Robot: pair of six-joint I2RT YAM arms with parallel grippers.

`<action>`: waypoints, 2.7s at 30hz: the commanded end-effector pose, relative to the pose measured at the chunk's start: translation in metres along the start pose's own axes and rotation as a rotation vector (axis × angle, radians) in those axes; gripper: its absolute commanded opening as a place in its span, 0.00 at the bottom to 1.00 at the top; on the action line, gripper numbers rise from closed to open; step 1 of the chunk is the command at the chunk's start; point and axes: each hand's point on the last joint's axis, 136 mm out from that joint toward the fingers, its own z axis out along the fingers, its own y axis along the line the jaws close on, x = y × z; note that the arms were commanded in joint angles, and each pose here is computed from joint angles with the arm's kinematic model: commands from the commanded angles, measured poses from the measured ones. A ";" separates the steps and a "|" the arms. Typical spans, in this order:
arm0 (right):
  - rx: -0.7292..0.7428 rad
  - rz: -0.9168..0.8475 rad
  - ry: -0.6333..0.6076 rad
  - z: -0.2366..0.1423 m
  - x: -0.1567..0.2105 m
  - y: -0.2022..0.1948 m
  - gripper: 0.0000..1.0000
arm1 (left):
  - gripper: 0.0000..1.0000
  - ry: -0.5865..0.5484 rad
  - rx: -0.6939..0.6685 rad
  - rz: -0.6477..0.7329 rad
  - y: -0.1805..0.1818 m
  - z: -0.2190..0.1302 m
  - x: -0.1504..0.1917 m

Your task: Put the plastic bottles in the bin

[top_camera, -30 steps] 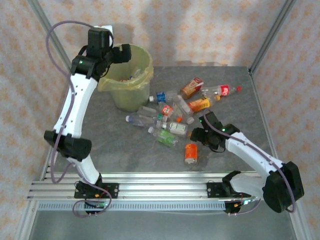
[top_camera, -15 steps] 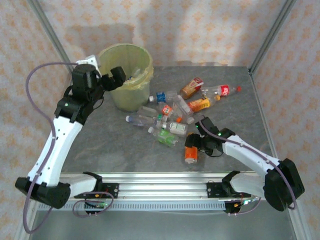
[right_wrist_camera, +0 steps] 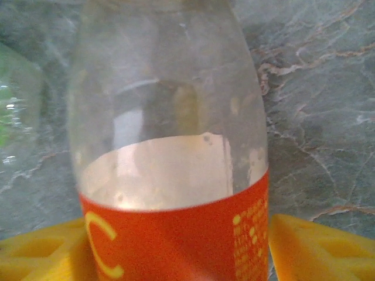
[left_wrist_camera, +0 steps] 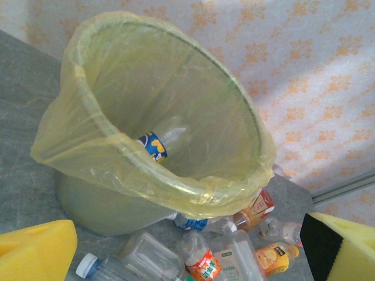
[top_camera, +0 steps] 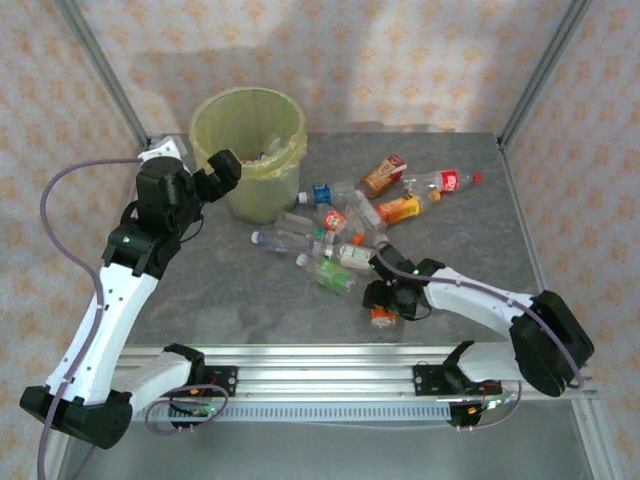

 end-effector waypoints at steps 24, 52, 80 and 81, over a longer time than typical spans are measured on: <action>-0.203 -0.147 -0.529 -0.117 -0.080 0.044 0.38 | 1.00 0.060 0.152 -0.025 -0.027 0.010 0.023; -0.749 -0.536 -0.702 -0.179 -0.108 0.195 0.37 | 0.97 0.420 0.561 0.227 -0.156 0.028 0.128; -0.837 -0.557 -0.658 -0.189 -0.098 0.208 0.37 | 0.67 0.522 0.600 0.238 -0.179 0.052 0.160; -0.840 -0.557 -0.655 -0.189 -0.098 0.208 0.37 | 0.66 0.523 0.606 0.234 -0.181 0.052 0.160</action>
